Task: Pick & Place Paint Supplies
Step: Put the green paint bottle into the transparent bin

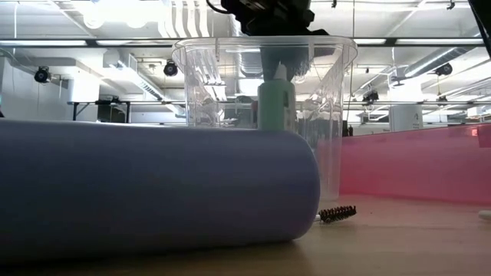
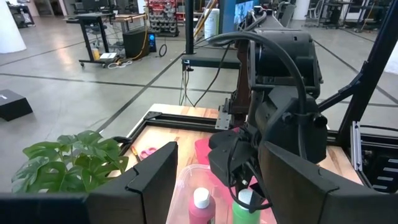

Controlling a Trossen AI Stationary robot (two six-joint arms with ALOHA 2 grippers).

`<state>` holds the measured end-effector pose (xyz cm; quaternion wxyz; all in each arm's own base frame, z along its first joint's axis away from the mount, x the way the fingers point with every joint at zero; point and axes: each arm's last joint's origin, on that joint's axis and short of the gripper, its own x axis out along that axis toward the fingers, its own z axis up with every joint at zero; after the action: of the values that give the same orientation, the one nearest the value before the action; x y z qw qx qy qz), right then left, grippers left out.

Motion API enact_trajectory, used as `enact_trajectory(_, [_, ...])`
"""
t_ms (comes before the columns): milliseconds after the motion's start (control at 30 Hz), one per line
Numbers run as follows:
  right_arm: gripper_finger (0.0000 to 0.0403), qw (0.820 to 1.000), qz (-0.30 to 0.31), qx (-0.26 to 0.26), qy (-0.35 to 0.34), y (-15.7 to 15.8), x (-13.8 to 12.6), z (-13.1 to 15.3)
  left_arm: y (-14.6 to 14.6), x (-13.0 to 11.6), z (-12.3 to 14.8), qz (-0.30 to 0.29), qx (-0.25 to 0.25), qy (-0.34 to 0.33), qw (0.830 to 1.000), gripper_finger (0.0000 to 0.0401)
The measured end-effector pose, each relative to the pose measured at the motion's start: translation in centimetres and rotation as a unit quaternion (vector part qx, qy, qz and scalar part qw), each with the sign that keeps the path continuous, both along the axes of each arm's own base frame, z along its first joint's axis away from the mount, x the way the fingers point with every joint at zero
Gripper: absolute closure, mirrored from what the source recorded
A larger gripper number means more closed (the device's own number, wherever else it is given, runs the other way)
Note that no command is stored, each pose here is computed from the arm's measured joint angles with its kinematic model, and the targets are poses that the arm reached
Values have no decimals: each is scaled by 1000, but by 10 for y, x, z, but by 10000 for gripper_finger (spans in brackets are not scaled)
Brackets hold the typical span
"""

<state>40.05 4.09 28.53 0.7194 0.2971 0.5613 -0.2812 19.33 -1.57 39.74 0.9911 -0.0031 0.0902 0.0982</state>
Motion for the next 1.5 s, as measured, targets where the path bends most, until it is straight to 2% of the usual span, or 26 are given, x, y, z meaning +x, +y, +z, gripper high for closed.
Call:
enact_trajectory(1100, [289, 1000, -24, 3, -12, -3, 2, 0, 0, 0, -1, -1, 8, 5, 1000, 169])
enact_trajectory(1333, [205, 1000, -25, 5, -13, -2, 2, 0, 0, 0, -2, -2, 10, 10, 1000, 169])
enact_trajectory(1500, [172, 999, -26, 2, -25, -3, 4, 6, 0, -1, -2, -2, 10, 12, 1000, 169])
